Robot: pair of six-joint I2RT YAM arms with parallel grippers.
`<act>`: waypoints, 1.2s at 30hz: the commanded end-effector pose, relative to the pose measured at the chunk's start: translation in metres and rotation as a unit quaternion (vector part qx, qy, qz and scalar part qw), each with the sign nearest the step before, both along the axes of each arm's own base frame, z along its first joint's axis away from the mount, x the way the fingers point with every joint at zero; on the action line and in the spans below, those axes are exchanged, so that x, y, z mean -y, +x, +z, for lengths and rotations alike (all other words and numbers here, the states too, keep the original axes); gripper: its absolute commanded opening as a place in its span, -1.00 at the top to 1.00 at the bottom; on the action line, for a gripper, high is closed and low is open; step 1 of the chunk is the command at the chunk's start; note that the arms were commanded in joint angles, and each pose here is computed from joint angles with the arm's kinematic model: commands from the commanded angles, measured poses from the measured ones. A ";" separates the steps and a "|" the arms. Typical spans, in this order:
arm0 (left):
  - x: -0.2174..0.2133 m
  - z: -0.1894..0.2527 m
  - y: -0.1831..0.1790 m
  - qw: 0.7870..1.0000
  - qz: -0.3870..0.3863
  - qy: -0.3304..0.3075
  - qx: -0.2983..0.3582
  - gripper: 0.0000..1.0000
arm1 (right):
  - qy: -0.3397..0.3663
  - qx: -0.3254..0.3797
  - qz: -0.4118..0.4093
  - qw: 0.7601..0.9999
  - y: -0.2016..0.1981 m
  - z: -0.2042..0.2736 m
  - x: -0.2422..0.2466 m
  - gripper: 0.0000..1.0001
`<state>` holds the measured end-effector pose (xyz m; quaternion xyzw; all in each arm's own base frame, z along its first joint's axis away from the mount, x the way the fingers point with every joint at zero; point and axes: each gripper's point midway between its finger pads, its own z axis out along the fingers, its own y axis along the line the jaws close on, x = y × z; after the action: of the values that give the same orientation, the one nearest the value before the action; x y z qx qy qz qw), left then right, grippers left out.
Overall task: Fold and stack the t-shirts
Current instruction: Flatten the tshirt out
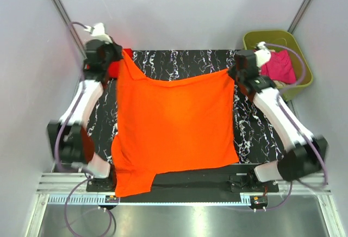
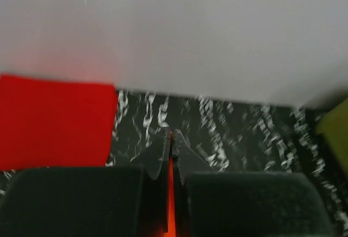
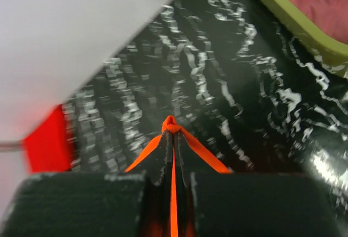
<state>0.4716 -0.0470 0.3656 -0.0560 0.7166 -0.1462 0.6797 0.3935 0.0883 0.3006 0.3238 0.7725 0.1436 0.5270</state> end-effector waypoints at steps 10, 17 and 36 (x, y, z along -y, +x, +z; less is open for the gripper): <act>0.020 -0.179 0.175 0.992 -0.035 -0.058 -0.103 1.00 | -0.172 -0.059 -0.046 0.982 0.167 -0.135 0.021 1.00; 0.029 -0.208 0.198 0.982 -0.022 -0.157 -0.102 1.00 | -0.197 -0.088 -0.078 0.973 0.184 -0.174 0.037 1.00; 0.020 -0.193 0.239 0.986 0.039 -0.099 -0.128 -0.08 | -0.212 -0.141 -0.015 0.967 0.233 -0.210 0.043 0.33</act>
<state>0.7133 -0.0824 0.1171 -0.1866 0.7817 -0.2404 0.5443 0.6123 0.0346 0.0519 0.2591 0.8419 -0.1019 0.4623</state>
